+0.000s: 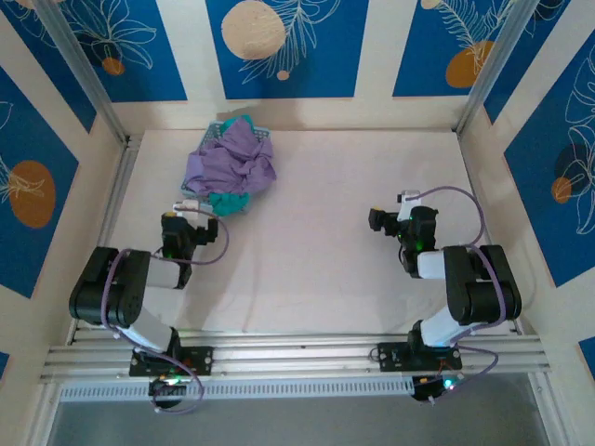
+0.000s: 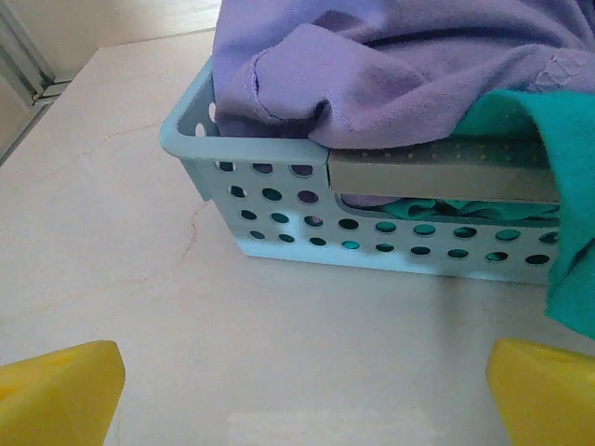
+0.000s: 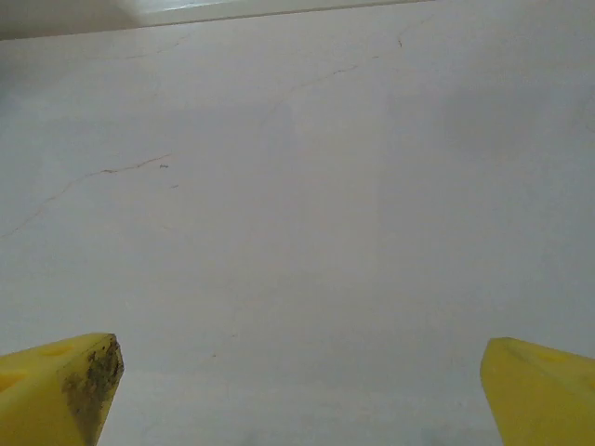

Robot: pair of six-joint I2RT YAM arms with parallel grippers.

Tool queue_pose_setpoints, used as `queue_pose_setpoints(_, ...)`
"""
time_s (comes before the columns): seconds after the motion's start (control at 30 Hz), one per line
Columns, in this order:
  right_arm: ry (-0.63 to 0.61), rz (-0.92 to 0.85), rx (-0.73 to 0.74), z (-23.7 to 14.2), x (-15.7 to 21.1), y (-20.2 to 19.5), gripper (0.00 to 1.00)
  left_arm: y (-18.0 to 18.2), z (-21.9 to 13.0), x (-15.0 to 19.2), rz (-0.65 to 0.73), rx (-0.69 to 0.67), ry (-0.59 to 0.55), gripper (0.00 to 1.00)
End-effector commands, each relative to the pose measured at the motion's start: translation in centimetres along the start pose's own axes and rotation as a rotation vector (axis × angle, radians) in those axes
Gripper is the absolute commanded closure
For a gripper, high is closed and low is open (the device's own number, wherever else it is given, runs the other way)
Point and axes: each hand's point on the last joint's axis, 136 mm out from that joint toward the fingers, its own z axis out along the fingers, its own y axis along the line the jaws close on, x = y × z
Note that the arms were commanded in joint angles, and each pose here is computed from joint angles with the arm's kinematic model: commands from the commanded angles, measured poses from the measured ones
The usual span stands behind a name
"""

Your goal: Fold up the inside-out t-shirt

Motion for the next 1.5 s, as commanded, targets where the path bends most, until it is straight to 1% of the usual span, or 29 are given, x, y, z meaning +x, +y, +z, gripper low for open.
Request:
queue_pose_setpoints(0.0, -0.047, -0.013, -0.016, 0.0, -1.5, 0.4, 0.01, 0.7, 0.1, -1.5, -0.028, -0.022, -0.044, 0.00)
queue_pose_setpoints(1.03, -0.044, -0.003, -0.030, 0.0, -1.5, 0.4, 0.01, 0.8, 0.1, -1.4, -0.033, -0.023, -0.043, 0.00)
queue_pose_setpoints(1.13, -0.051, -0.003, -0.026, -0.1, -1.7, 0.3, 0.01, 1.9, -0.5, -2.2, -0.057, -0.078, -0.055, 0.00)
queue_pose_setpoints(1.23, -0.043, 0.013, 0.029, -0.9, -2.9, -0.3, 0.01, 2.4, -1.2, -3.6, -0.061, -0.096, -0.042, 0.00)
queue_pose_setpoints(1.3, -0.011, 0.072, 0.098, -1.9, -3.9, -1.2, 0.01, 3.6, -2.1, -4.6, -0.083, -0.153, -0.033, 0.00)
queue_pose_setpoints(1.37, -0.018, 0.197, 0.173, -3.6, -5.2, -2.7, 0.01, 5.2, -3.4, -5.6, -0.161, -0.228, -0.024, 0.00)
queue_pose_setpoints(1.43, -0.034, 0.341, 0.146, -5.3, -6.3, -3.0, 0.01, 5.4, -4.4, -6.6, -0.212, -0.219, -0.012, 0.00)
queue_pose_setpoints(1.47, -0.036, 0.380, 0.115, -5.9, -6.9, -2.7, 0.02, 4.9, -4.7, -7.1, -0.231, -0.181, -0.010, 0.00)
